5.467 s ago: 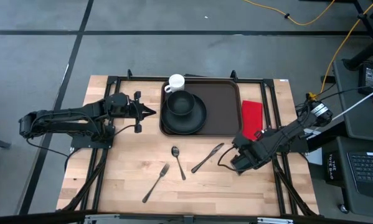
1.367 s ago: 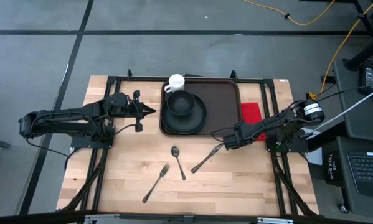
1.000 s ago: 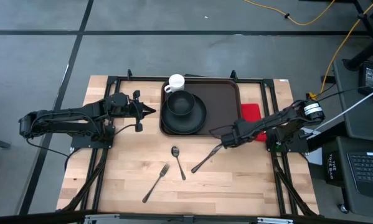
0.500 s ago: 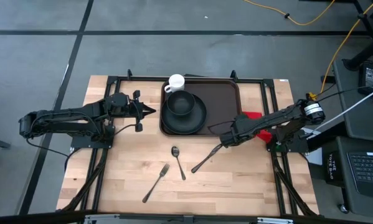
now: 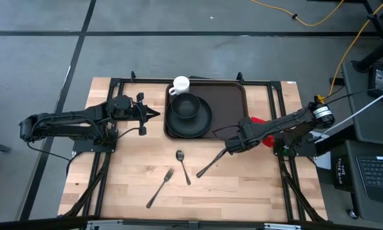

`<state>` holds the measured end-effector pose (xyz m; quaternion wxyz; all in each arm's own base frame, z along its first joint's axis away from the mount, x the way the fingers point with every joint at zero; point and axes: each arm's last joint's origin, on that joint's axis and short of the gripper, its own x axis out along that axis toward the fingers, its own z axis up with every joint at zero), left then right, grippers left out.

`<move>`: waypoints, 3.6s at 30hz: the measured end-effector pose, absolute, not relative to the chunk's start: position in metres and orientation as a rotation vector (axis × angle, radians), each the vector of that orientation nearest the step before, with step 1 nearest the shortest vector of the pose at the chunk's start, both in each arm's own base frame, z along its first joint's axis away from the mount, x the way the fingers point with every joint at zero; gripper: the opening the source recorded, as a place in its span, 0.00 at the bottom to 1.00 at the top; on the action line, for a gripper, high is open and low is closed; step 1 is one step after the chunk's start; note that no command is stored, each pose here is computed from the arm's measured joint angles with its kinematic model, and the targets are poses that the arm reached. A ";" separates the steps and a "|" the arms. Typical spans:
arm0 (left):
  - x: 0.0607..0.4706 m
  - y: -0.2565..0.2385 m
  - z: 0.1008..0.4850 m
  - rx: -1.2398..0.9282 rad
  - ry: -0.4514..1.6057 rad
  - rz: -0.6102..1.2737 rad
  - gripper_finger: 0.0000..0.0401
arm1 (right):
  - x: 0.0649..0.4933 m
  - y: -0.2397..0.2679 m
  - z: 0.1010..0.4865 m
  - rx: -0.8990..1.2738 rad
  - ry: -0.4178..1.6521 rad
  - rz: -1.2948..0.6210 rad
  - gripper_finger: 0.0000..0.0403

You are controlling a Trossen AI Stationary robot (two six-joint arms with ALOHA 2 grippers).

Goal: Set up tray
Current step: Put the red napkin on the brown tray to the right of the black plate

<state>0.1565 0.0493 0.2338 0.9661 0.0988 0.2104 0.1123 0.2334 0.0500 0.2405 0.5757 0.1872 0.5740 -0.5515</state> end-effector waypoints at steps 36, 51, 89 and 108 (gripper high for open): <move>0.156 0.049 0.234 0.150 0.419 0.238 0.02 | 0.265 0.056 0.333 0.198 0.992 -1.006 0.04; 0.156 0.049 0.234 0.151 0.420 0.238 0.01 | 0.272 0.014 0.342 -0.078 1.056 -1.024 0.04; 0.156 0.049 0.233 0.150 0.428 0.237 0.02 | 0.292 -0.107 0.336 -0.610 1.374 -0.963 0.04; 0.156 0.049 0.233 0.071 0.417 0.254 0.01 | 0.313 -0.164 0.286 -0.676 1.633 -0.791 0.04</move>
